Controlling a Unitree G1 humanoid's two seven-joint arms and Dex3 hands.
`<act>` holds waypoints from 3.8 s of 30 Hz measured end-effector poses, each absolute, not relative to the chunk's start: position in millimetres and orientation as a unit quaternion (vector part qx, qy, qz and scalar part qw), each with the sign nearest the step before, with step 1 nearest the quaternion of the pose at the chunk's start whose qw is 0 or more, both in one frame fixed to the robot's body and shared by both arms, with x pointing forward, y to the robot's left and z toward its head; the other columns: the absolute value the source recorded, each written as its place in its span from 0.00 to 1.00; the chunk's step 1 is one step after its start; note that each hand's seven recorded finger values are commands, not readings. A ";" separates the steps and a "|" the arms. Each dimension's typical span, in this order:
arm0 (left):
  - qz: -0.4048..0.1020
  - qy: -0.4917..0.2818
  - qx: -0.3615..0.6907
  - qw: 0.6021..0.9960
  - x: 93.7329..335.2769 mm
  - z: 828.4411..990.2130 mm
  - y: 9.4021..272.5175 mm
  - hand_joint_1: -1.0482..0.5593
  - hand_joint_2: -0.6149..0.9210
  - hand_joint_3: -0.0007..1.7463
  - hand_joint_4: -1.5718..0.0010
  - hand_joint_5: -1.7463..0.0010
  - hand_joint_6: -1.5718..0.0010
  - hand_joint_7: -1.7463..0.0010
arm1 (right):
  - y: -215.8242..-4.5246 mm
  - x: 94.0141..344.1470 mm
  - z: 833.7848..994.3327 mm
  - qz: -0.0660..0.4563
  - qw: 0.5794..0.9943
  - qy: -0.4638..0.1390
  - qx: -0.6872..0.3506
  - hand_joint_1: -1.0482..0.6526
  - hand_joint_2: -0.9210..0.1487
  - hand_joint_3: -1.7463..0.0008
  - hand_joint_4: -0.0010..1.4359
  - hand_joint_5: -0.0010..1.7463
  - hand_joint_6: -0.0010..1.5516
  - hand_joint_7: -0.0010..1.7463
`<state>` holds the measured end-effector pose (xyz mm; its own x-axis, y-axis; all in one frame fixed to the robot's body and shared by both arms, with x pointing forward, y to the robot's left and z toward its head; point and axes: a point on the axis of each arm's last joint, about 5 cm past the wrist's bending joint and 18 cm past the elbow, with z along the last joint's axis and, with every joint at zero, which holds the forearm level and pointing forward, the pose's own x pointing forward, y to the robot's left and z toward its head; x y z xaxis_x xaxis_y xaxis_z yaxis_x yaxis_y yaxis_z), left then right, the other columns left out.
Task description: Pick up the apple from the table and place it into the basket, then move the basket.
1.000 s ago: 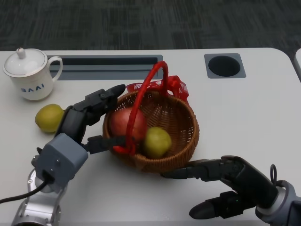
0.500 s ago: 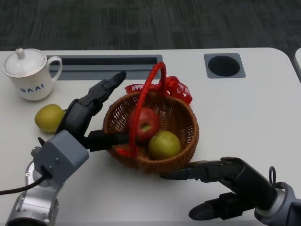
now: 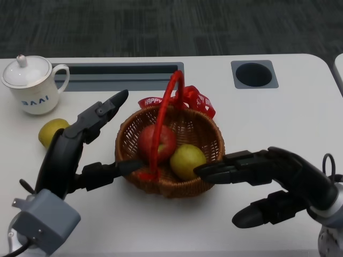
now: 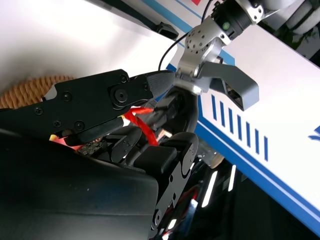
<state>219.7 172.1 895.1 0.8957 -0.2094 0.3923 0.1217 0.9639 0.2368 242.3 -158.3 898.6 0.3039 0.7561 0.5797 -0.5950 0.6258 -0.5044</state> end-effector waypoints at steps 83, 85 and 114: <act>-0.044 -0.260 0.095 0.960 173.1 924.0 192.7 0.35 0.89 0.00 0.49 1.00 0.54 1.00 | -96.0 318.0 938.8 0.551 0.369 -0.386 -0.641 0.28 0.00 0.96 0.69 0.66 0.76 0.01; -0.044 -0.263 0.093 0.959 174.0 924.7 192.3 0.35 0.90 0.00 0.50 1.00 0.54 1.00 | -94.9 317.8 939.8 0.555 0.372 -0.380 -0.640 0.32 0.00 0.95 0.71 0.55 0.72 0.00; -0.006 -0.267 0.073 0.961 156.3 919.0 187.5 0.33 0.92 0.00 0.49 1.00 0.55 1.00 | -84.6 325.6 940.2 0.461 0.551 -0.277 -0.638 0.38 0.00 0.87 0.81 0.12 0.61 0.00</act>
